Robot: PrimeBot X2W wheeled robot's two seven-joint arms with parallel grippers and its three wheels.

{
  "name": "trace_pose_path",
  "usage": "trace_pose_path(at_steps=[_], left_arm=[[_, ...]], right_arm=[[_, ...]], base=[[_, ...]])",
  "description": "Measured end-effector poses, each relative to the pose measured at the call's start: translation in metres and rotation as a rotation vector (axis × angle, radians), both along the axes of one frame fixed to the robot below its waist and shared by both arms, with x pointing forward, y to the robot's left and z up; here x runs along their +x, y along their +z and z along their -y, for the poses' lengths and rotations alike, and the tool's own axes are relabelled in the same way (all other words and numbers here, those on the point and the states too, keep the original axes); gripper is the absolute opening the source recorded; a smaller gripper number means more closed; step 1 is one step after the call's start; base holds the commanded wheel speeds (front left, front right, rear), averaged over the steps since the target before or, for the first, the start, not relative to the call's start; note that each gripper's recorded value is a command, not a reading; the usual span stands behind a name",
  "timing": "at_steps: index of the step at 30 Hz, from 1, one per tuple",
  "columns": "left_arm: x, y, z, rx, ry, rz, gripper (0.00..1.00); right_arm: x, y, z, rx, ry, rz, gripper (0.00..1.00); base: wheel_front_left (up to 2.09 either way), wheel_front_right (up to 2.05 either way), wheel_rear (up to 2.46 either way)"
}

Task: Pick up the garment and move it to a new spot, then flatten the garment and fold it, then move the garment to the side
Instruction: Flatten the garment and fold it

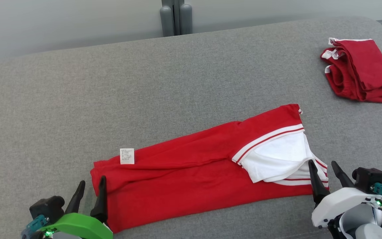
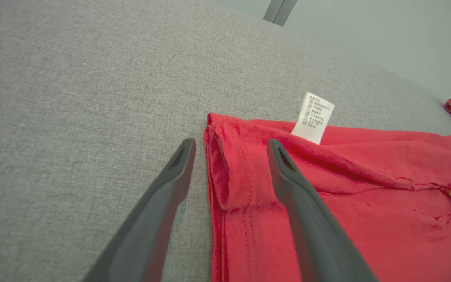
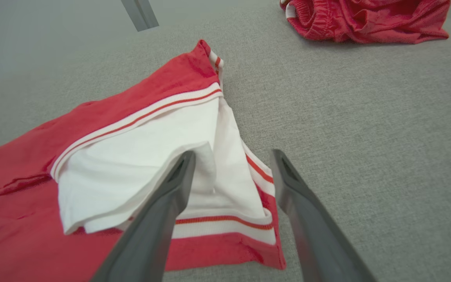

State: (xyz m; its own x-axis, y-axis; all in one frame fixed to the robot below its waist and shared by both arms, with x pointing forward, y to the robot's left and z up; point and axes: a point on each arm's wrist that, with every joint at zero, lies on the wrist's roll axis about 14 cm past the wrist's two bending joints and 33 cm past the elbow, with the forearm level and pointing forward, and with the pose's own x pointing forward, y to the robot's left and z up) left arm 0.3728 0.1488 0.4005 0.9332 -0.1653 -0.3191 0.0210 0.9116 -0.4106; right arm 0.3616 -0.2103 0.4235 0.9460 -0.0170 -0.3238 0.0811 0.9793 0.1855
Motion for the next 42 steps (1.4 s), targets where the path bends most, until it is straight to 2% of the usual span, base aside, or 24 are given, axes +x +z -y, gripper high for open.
trace_pose_path(at_steps=[4,9,13,15,19,25,32,42], left_arm=[[-0.009,0.012,-0.014,-0.017,0.086,0.044,1.00],[-0.010,0.034,-0.032,0.030,0.148,0.118,1.00],[-0.013,0.043,-0.039,0.053,0.170,0.148,1.00],[-0.014,0.048,-0.039,0.052,0.178,0.164,1.00],[-0.016,0.053,-0.042,0.061,0.197,0.181,1.00],[-0.018,0.055,-0.043,0.063,0.207,0.189,1.00],[-0.016,0.060,-0.047,0.057,0.226,0.206,1.00],[-0.019,0.058,-0.055,0.064,0.251,0.201,1.00]], right_arm=[[-0.008,-0.005,0.012,-0.002,-0.041,-0.010,1.00],[-0.003,-0.001,0.016,-0.017,-0.047,0.002,1.00],[0.012,0.020,0.025,-0.030,-0.069,0.064,1.00],[0.018,0.038,0.040,-0.072,-0.094,0.109,1.00],[0.025,0.053,0.047,-0.120,-0.083,0.117,1.00],[0.035,0.028,0.006,-0.094,0.075,-0.043,1.00],[0.042,-0.012,-0.008,-0.130,0.173,-0.231,1.00],[0.050,-0.051,-0.009,-0.168,0.224,-0.424,1.00]], base=[[0.00,0.00,0.00],[0.00,0.00,0.00],[0.00,0.00,0.00],[0.00,0.00,0.00],[0.00,0.00,0.00],[0.00,0.00,0.00],[0.00,0.00,0.00],[0.00,0.00,0.00]])
